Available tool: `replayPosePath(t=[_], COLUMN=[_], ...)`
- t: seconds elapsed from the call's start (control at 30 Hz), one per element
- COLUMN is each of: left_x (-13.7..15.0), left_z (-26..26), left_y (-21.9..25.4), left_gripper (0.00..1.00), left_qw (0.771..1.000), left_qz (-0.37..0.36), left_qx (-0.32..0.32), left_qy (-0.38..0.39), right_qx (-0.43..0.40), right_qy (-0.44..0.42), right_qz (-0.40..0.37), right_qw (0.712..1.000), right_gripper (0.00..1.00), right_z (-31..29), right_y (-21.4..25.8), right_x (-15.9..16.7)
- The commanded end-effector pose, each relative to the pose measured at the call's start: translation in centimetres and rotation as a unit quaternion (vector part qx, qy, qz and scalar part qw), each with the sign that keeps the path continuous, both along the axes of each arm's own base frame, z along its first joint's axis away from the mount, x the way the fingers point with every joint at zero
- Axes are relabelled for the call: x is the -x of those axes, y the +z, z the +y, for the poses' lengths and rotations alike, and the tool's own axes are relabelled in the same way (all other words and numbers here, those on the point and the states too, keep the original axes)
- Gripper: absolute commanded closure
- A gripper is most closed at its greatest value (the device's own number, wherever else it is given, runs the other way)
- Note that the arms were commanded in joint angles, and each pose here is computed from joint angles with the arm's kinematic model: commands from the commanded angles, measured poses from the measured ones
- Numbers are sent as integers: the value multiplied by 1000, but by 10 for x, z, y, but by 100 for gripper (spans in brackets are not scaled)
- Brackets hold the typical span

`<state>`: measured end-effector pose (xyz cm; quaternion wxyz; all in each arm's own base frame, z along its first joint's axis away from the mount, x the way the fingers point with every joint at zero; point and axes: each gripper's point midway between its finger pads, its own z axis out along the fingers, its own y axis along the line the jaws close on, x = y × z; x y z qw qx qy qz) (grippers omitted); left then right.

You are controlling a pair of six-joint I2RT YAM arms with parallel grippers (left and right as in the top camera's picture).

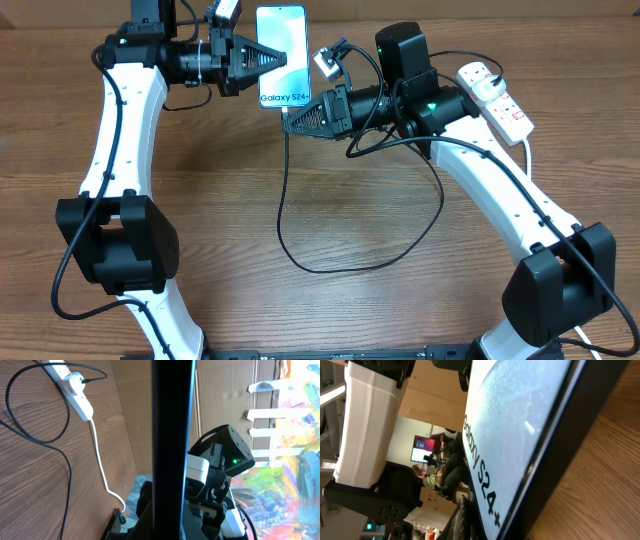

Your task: Plug charger to phone and switch on socket

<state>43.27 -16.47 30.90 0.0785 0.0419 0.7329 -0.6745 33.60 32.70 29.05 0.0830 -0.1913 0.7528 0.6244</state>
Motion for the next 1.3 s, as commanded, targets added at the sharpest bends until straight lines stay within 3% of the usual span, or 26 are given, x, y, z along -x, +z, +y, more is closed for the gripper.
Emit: replayPosePath(t=[0.0,1.27], left_x=[7,8], left_z=[-2,-2], left_y=[14,17], left_gripper=[96,96], left_qw=[999,999], left_qz=[-8,-7], left_qx=[28,36], left_qy=[-18,-22], right_qx=[-7,7], right_qy=[-11,-67], right_qz=[-27,-15], right_qw=[1000,998], right_gripper=[96,96], right_z=[0,-8], right_y=[17,15], right_x=[-3,-26])
